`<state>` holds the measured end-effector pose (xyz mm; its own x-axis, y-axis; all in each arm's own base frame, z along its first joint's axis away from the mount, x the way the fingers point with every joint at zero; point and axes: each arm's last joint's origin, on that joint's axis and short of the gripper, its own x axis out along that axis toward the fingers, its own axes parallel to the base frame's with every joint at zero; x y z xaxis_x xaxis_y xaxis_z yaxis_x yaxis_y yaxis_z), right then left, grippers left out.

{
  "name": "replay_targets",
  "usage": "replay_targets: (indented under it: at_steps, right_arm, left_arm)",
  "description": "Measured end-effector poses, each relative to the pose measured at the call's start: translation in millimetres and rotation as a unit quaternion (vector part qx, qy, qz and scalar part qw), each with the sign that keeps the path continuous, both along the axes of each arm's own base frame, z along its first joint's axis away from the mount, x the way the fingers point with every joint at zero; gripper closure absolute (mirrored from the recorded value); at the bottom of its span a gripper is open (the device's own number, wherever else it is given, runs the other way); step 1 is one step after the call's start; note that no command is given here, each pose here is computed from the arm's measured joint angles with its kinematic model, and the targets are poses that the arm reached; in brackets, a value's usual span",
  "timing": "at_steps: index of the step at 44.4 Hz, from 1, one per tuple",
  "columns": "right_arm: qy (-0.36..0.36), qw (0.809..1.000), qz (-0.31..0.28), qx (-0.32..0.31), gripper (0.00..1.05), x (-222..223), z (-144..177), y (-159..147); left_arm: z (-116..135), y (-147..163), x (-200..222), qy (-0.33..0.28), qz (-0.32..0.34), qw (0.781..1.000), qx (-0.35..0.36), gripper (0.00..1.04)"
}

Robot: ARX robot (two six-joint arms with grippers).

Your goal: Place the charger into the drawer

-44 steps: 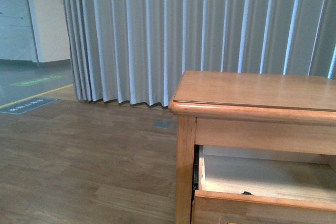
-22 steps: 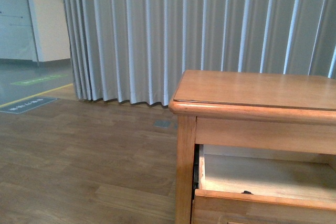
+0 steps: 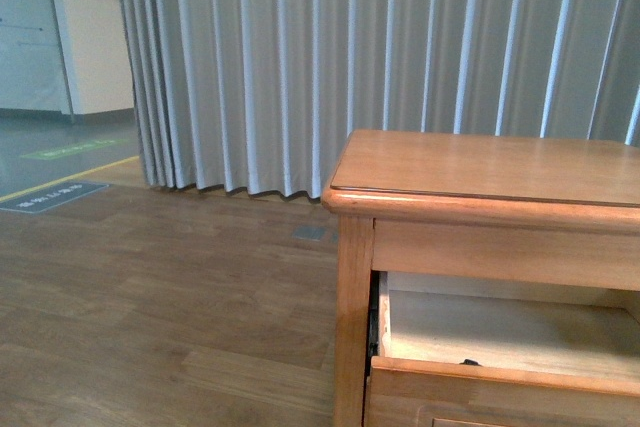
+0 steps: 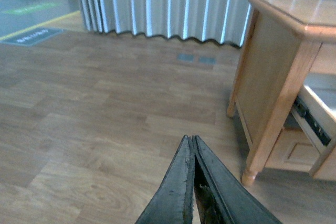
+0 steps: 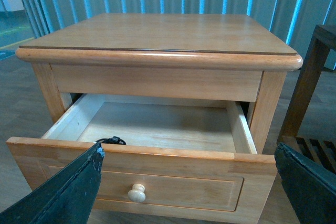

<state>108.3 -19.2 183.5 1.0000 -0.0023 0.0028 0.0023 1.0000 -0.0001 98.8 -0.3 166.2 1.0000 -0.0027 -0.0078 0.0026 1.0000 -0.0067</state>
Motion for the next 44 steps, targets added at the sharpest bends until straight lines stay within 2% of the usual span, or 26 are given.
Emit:
replay_targets:
  at_steps: [12,16,21,28,32,36,44]
  right_arm:
    - [0.0,1.0,0.001,0.0,0.08,-0.1,0.1,0.1]
    - [-0.014,0.993,-0.074,-0.091,0.08,3.2,-0.9,0.2]
    - [0.045,0.983,-0.069,-0.164,0.08,18.8,-9.5,-0.4]
    - [0.133,0.977,-0.014,-0.164,0.08,55.3,-19.1,1.2]
    - [0.174,0.973,0.012,-0.154,0.08,69.3,-29.9,3.0]
    - [0.232,0.961,0.044,-0.142,0.08,87.5,-47.1,5.4]
    - [0.26,0.954,0.072,-0.129,0.08,128.0,-67.2,12.0]
  left_arm:
    - [1.2,0.0,-1.5,-0.008,0.0,1.0,0.0,1.01]
    - [1.2,0.0,-1.5,-0.009,0.0,1.0,0.0,0.82]
    - [1.2,0.0,-1.5,-0.009,0.0,1.0,0.0,0.55]
    - [1.2,0.0,-1.5,-0.008,0.0,1.0,0.0,0.2]
    - [1.2,0.0,-1.5,-0.008,0.0,1.0,0.0,0.06]
    - [1.2,0.0,-1.5,-0.008,0.0,1.0,0.001,0.07]
    - [1.2,0.0,-1.5,-0.008,0.0,1.0,0.001,0.06]
